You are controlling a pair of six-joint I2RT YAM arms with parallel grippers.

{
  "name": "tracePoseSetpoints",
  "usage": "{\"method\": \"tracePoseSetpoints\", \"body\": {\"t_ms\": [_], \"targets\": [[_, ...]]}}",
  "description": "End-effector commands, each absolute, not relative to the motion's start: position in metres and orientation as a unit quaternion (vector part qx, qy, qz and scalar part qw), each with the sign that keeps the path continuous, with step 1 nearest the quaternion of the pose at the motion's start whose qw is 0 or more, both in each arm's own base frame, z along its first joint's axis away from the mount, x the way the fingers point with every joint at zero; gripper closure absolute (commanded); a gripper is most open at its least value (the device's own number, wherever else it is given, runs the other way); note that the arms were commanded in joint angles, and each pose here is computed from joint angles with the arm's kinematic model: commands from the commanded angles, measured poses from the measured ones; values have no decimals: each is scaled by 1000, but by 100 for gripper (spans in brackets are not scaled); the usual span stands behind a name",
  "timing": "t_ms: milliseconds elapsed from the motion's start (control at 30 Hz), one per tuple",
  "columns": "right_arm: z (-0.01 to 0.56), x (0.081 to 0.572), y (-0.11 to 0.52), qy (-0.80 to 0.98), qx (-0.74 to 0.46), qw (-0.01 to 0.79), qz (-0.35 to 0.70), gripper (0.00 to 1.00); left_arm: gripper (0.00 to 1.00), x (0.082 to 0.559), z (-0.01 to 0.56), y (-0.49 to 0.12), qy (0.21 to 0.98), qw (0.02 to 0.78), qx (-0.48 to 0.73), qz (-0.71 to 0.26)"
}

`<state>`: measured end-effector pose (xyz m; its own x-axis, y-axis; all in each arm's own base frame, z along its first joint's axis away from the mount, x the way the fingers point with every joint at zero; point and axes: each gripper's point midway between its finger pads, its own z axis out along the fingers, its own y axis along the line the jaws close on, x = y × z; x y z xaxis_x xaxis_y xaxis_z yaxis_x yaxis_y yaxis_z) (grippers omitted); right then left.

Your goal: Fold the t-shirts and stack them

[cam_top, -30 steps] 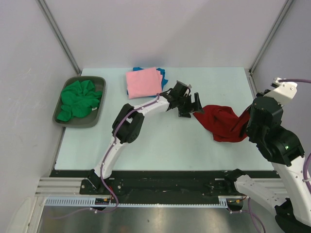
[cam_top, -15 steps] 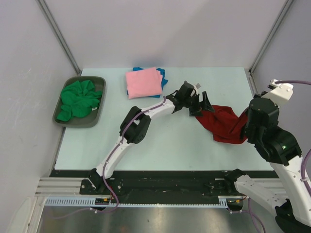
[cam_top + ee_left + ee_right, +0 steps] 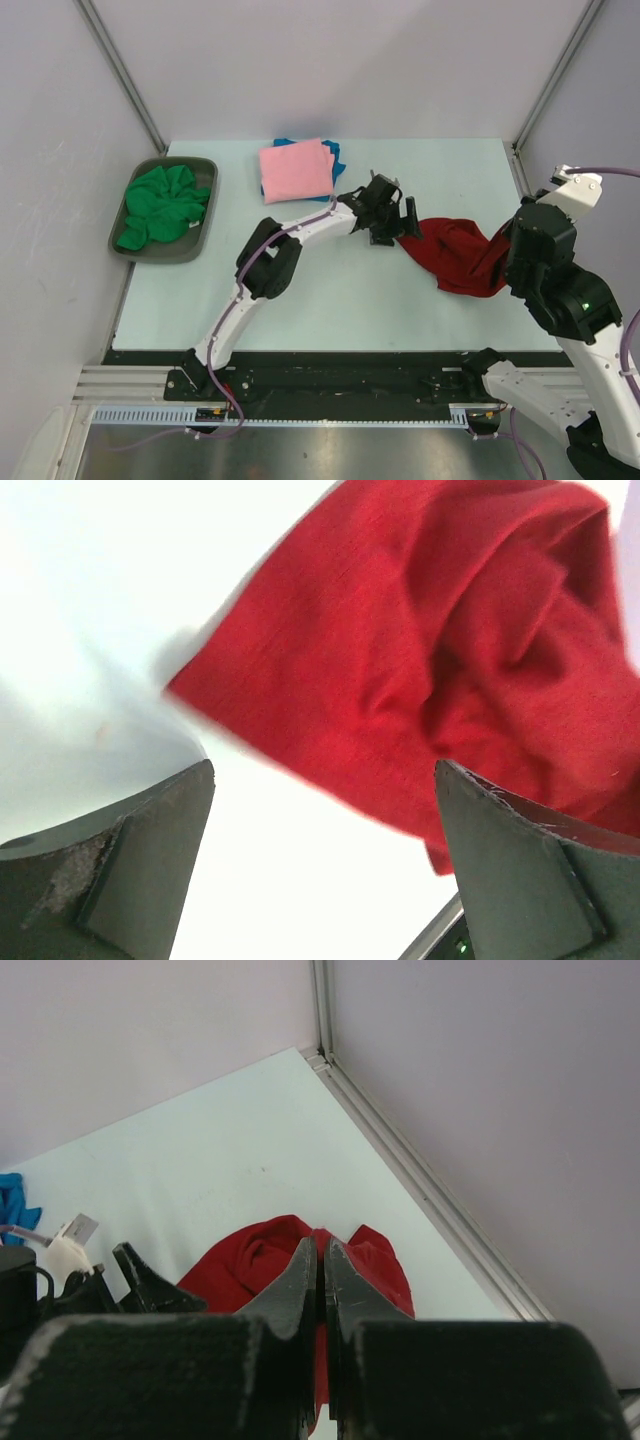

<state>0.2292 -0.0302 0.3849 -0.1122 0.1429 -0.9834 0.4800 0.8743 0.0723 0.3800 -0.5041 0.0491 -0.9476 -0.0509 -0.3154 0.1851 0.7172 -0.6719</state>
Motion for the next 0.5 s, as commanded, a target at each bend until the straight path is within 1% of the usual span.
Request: {"method": "tracePoseSetpoints", "body": {"t_ms": [0, 33, 67, 100, 133, 233, 333, 400, 433, 467], "targets": [[396, 229, -27, 721, 219, 650, -103, 100, 0, 363, 19, -422, 960, 149, 27, -237], [396, 228, -26, 720, 221, 651, -96, 100, 0, 351, 5, -409, 965, 130, 25, -224], [396, 228, -25, 721, 219, 651, -90, 100, 0, 350, 2, -400, 966, 128, 21, -222], [396, 227, -24, 722, 219, 650, -87, 100, 0, 351, 13, -399, 962, 142, 20, -232], [395, 226, -24, 722, 221, 650, -84, 100, 0, 340, -2, -384, 968, 132, 16, -214], [392, 226, -20, 729, 218, 645, -72, 100, 0, 332, 3, -370, 966, 139, 14, -216], [389, 227, -17, 733, 217, 641, -66, 100, 0, 335, 13, -374, 961, 153, 19, -229], [388, 228, -14, 735, 218, 640, -60, 100, 0, 335, 13, -374, 965, 142, 19, -221], [387, 228, -14, 736, 216, 639, -58, 100, 0, 343, 23, -383, 961, 150, 21, -230], [388, 228, -13, 735, 217, 640, -56, 100, 0, 342, 13, -385, 965, 139, 23, -222]]}}
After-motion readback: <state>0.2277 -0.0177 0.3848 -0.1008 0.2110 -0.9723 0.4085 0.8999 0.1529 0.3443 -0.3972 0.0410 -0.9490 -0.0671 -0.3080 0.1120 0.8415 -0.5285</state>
